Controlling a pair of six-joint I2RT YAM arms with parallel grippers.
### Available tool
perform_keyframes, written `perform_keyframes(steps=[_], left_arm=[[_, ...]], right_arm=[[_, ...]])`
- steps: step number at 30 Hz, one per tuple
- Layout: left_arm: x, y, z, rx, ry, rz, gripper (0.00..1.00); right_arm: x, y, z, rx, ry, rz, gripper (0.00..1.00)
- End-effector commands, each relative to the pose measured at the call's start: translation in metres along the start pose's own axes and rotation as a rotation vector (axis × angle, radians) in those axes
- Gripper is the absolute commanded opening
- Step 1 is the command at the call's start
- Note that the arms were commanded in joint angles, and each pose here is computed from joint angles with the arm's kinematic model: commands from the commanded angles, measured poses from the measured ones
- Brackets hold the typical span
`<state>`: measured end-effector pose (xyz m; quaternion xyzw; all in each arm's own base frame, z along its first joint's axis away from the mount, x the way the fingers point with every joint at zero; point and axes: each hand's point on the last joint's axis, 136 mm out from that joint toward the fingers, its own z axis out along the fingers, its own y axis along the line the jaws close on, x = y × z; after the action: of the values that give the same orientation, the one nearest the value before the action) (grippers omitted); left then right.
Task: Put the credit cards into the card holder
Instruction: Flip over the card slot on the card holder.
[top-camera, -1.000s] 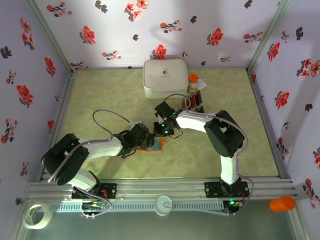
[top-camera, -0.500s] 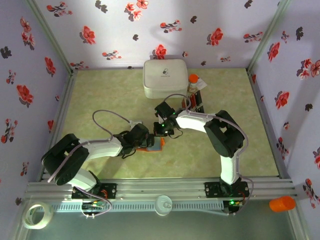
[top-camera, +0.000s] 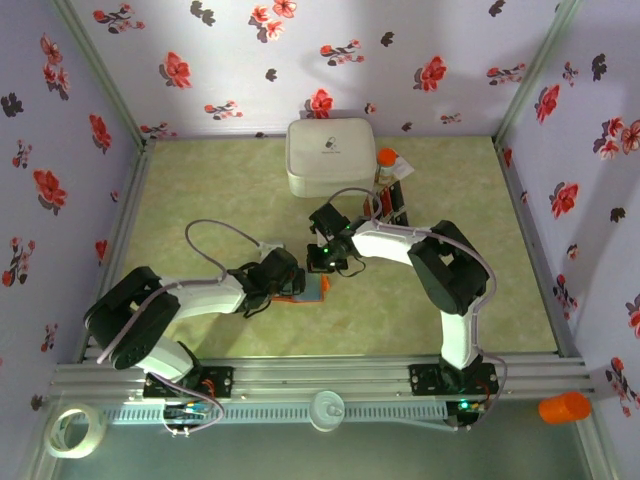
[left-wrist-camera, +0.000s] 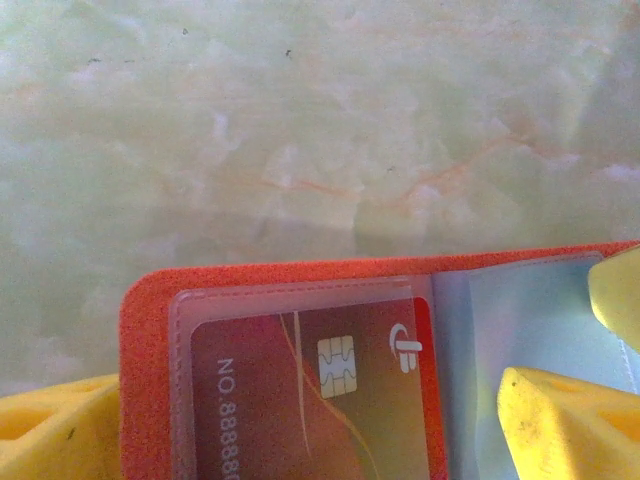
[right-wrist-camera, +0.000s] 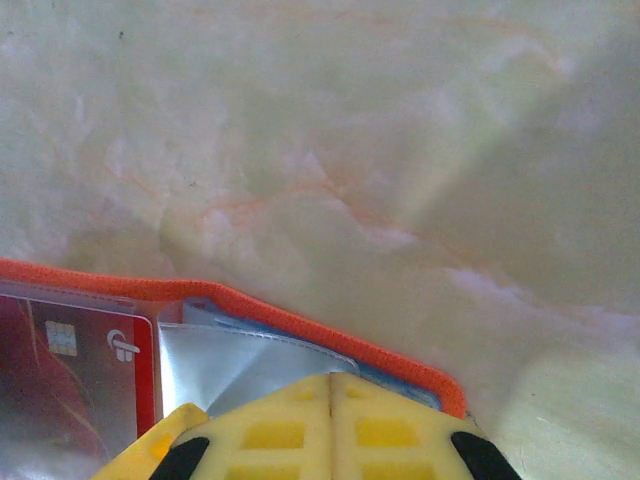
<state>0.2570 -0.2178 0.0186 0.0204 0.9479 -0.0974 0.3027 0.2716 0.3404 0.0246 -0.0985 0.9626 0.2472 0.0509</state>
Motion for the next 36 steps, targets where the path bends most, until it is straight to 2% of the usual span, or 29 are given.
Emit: perform_keyframes(steps=[1,4,9,14,22,36], left_arm=[[0.05,0.012,0.021,0.004,0.159,0.02,0.88],[0.052,0.013,0.022,0.003,0.163,0.021,0.87],[0.054,0.012,0.024,0.006,0.167,0.019,0.87],[0.055,0.011,0.026,0.011,0.17,0.017,0.86],[0.055,0.011,0.026,0.014,0.169,0.016,0.87],[0.026,-0.005,-0.002,0.091,0.097,-0.008,0.97]], right_arm=[[0.007,0.003,0.002,-0.011,0.02,0.009,0.1],[0.001,0.009,-0.009,-0.024,-0.007,0.006,0.15],[-0.005,0.015,-0.023,-0.038,-0.057,0.022,0.31],[-0.002,0.01,-0.022,-0.045,-0.076,0.055,0.36],[0.002,0.008,-0.01,-0.064,-0.052,0.082,0.34],[0.006,0.003,-0.028,-0.015,-0.063,0.028,0.11]])
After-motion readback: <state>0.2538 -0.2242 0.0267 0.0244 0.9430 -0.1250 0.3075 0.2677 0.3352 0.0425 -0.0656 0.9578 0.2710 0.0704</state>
